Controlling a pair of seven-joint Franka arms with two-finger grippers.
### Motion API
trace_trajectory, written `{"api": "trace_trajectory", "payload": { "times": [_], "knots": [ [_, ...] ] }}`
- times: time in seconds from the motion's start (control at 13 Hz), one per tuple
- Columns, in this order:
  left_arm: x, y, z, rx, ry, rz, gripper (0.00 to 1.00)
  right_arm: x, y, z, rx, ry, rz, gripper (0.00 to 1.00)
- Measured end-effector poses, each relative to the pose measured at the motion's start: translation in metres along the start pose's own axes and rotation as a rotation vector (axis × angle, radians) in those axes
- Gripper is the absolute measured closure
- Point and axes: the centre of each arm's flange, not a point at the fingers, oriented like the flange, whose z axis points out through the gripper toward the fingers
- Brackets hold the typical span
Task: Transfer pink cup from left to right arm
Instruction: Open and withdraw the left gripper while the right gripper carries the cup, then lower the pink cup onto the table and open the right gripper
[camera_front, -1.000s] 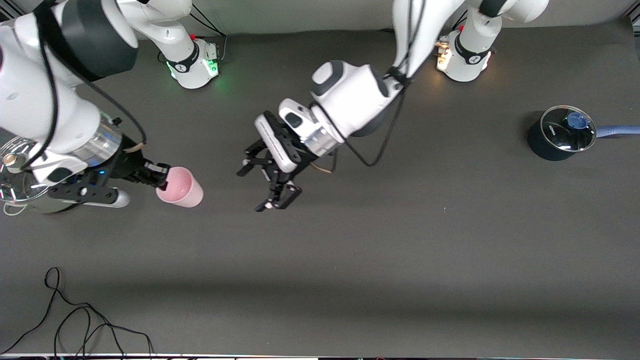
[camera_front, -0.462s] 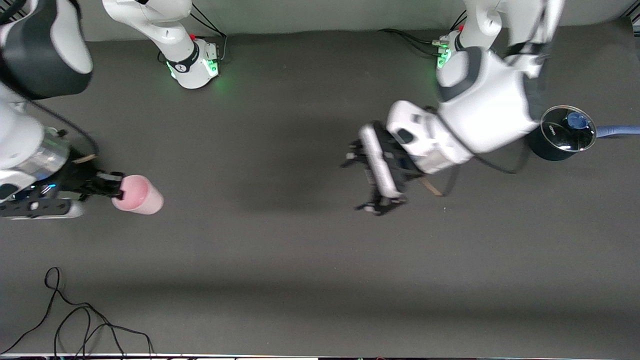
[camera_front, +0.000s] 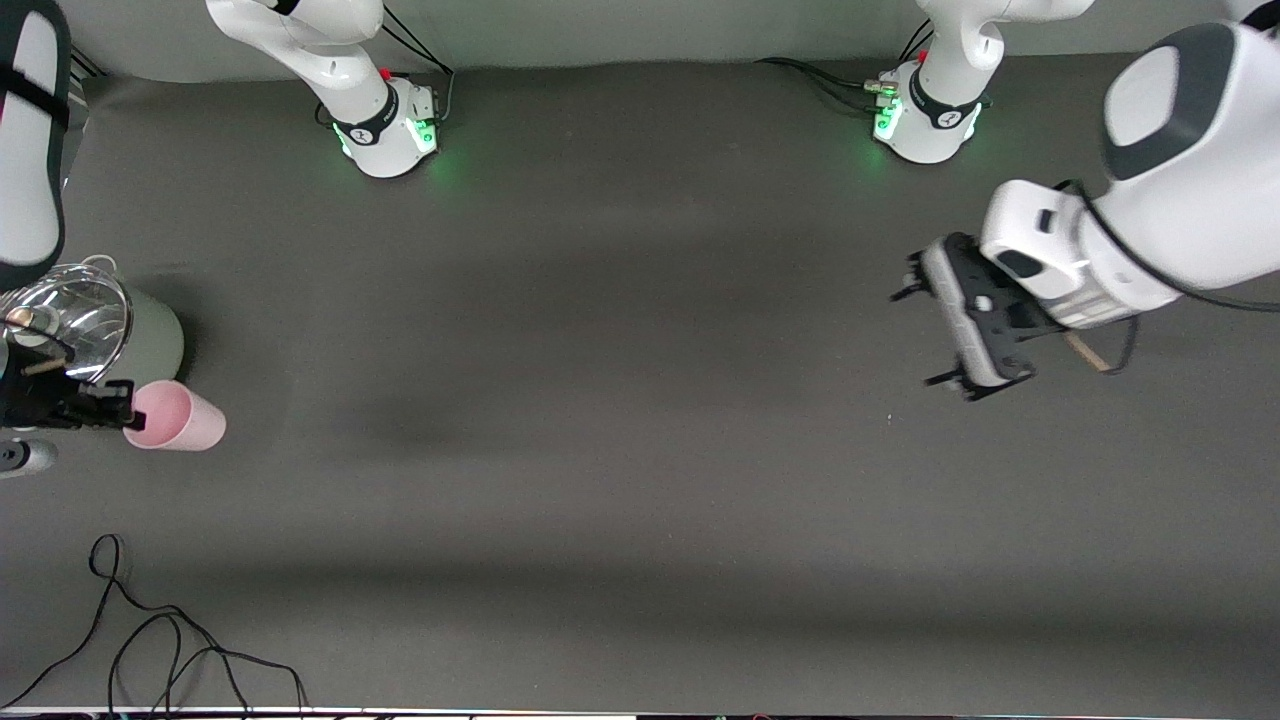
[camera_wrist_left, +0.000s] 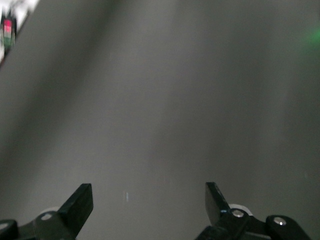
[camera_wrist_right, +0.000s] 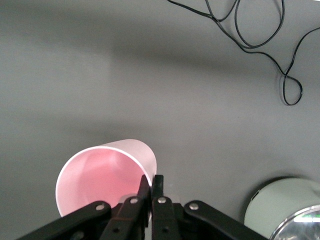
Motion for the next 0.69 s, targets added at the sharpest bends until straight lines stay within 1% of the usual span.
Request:
{"api": "trace_trajectory", "payload": {
  "times": [0.08,0.23,0.38,0.54,0.69],
  "knots": [
    [-0.022,-0.007,-0.008,0.0,-0.043,-0.055,0.0,0.005,0.014,0.019,0.008,-0.001,-0.006,0.96],
    [-0.069,-0.022,-0.024,-0.01,-0.097,-0.181,0.0,0.015,0.04,0.061,0.014,0.004,-0.024,0.96],
    [-0.11,-0.031,-0.037,-0.012,-0.154,-0.342,0.0,0.023,0.059,0.103,0.024,0.012,-0.027,0.96],
    [-0.127,-0.029,-0.044,-0.005,-0.199,-0.535,0.0,0.029,0.061,0.14,0.031,0.028,-0.024,0.96],
    [-0.126,-0.017,-0.049,0.021,-0.249,-0.722,0.0,0.03,0.054,0.17,0.027,0.044,-0.029,0.96]
  ]
}}
